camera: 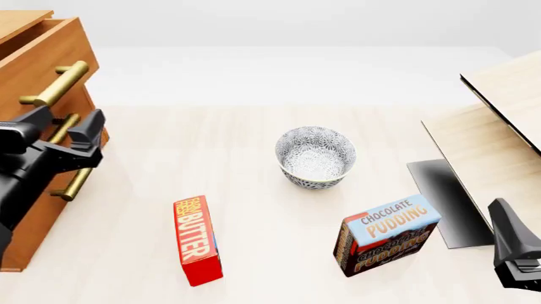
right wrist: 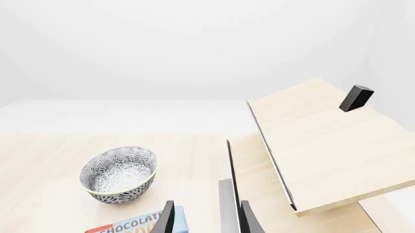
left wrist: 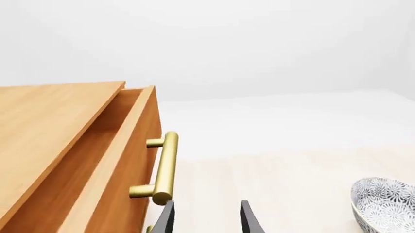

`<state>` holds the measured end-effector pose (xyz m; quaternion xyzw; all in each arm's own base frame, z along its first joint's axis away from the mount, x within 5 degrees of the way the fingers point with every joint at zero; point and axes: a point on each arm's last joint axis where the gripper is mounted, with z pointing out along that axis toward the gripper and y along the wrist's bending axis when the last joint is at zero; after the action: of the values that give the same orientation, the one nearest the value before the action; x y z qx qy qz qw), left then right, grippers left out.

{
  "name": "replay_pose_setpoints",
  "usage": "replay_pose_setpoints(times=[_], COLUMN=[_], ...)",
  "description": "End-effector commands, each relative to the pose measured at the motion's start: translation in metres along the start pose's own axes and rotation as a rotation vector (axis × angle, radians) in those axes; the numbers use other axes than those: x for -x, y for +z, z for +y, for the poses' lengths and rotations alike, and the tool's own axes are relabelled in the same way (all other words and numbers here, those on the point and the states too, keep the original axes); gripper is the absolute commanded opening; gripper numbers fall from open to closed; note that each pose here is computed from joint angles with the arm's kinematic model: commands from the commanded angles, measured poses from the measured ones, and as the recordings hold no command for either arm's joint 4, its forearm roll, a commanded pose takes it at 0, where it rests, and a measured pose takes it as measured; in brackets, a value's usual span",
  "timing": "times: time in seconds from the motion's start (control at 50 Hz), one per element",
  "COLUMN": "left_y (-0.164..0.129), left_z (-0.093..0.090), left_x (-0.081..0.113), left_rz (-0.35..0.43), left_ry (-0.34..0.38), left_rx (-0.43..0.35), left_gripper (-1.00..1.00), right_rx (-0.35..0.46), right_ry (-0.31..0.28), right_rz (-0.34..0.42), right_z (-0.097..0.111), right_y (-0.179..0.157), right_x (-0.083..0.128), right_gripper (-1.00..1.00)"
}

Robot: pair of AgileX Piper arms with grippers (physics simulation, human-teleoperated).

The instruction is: Close the top drawer of the cabinet.

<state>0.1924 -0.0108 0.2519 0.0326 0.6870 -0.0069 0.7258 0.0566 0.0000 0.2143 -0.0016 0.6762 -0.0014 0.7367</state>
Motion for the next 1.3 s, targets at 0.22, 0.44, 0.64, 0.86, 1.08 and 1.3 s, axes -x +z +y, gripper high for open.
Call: replay_pose_setpoints(times=[0.22,0.44,0.64,0.86,1.08,1.3], left_y=[-0.001,0.0,0.001,0.003,0.006,0.008], left_z=[0.01,0.014,0.017,0.021,0.027,0.033], left_x=[-0.003,-0.002,-0.001,0.0,0.001,0.002], left_rz=[0.008,0.01,0.008,0.009,0.009,0.009], left_ry=[-0.011,-0.015,-0.021,-0.023,-0.027,-0.028], left_rx=[0.055,0.073,0.087,0.109,0.136,0.162], left_gripper=[1.0,1.0,1.0,1.0,1.0,1.0], right_rx=[0.0,0.0,0.0,0.0,0.0,0.0], right_ry=[0.0,0.0,0.0,0.0,0.0,0.0], right_rz=[0.0,0.0,0.0,0.0,0.0,0.0], right_z=[0.0,0.0,0.0,0.0,0.0,0.0], right_y=[0.0,0.0,0.0,0.0,0.0,0.0], right_x=[0.0,0.0,0.0,0.0,0.0,0.0], right_gripper=[1.0,1.0,1.0,1.0,1.0,1.0])
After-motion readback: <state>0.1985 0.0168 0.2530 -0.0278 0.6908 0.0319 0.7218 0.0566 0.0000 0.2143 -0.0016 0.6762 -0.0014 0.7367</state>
